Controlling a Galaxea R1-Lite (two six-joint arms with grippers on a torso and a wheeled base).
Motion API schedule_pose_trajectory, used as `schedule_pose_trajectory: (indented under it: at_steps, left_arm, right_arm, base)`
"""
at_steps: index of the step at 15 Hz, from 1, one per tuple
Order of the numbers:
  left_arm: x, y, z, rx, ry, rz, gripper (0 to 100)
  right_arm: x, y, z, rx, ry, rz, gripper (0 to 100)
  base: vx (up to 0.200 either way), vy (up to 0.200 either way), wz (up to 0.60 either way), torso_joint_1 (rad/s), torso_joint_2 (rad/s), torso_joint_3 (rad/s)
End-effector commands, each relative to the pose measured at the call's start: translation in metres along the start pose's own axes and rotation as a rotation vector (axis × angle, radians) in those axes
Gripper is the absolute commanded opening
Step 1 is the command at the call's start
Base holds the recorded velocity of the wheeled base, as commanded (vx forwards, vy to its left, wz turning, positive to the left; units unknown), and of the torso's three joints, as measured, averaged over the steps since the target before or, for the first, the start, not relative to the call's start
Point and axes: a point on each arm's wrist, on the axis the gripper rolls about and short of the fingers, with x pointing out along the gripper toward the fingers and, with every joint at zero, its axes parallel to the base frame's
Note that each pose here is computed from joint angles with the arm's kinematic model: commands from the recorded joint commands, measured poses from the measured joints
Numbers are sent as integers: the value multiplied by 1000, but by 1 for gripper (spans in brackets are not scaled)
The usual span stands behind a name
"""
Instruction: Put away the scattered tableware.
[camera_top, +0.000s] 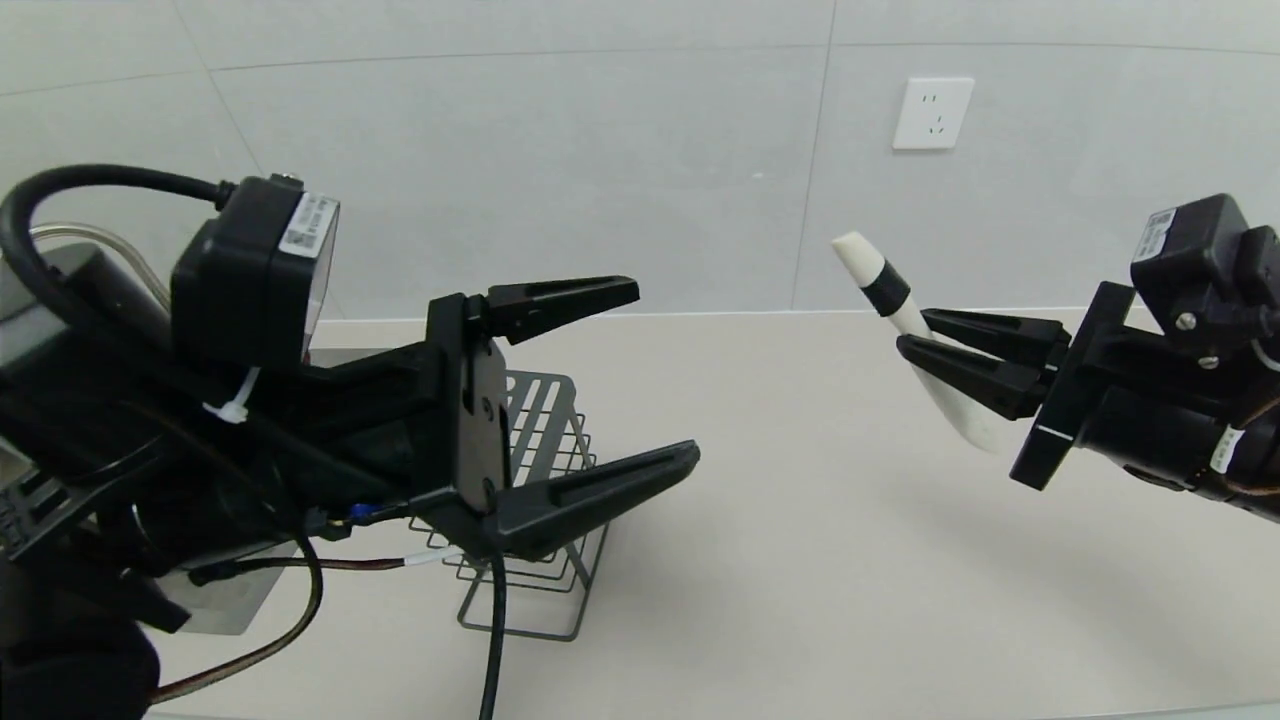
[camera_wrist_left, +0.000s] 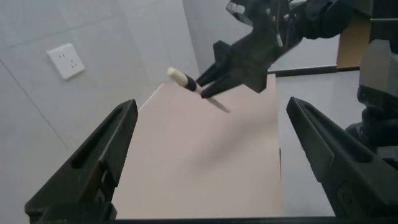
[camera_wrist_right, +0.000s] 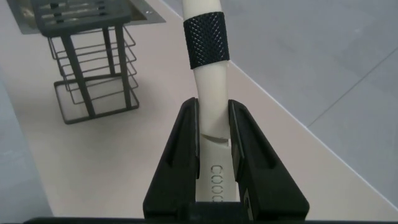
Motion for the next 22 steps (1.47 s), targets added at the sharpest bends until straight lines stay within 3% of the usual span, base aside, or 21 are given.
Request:
schedule_pose_trajectory:
  at_steps: [1, 2, 3, 4, 5, 6, 11, 16, 22]
  left_arm:
    - [12, 10, -9, -39, -19, 8, 100]
    - [21, 8, -11, -74, -44, 17, 100]
    - [29, 3, -13, -156, -57, 57, 100]
    - [34, -2, -13, -213, -65, 86, 100]
    - [50, -17, -11, -367, -94, 122, 100]
    - [59, -20, -13, -412, -100, 126, 100]
    - [80, -28, -38, -455, -51, 144, 100]
    - [112, -27, -48, -464, -69, 194, 100]
    - [158, -32, -57, -455, -134, 221, 100]
  right_arm:
    - [2, -3, 6, -9, -25, -11, 0]
    - [1, -4, 7, -11, -31, -13, 0]
    - [2, -4, 7, -12, -32, -14, 0]
    - [2, -4, 8, -13, -35, -15, 0]
    - [2, -4, 8, -13, -34, -17, 0]
    - [2, -4, 7, -12, -31, -19, 0]
    - [2, -4, 8, -13, -31, -22, 0]
    - [3, -4, 6, -11, -26, -20, 0]
    - [3, -3, 5, -11, -25, -12, 0]
  base:
    - [0, 0, 0, 0, 0, 0]
    - [0, 0, 0, 0, 0, 0]
    - [0, 0, 0, 0, 0, 0]
    - [0, 0, 0, 0, 0, 0]
    - [0, 0, 0, 0, 0, 0]
    - [0, 0, 0, 0, 0, 0]
    - [0, 0, 0, 0, 0, 0]
    - [0, 0, 0, 0, 0, 0]
    - [0, 0, 0, 0, 0, 0]
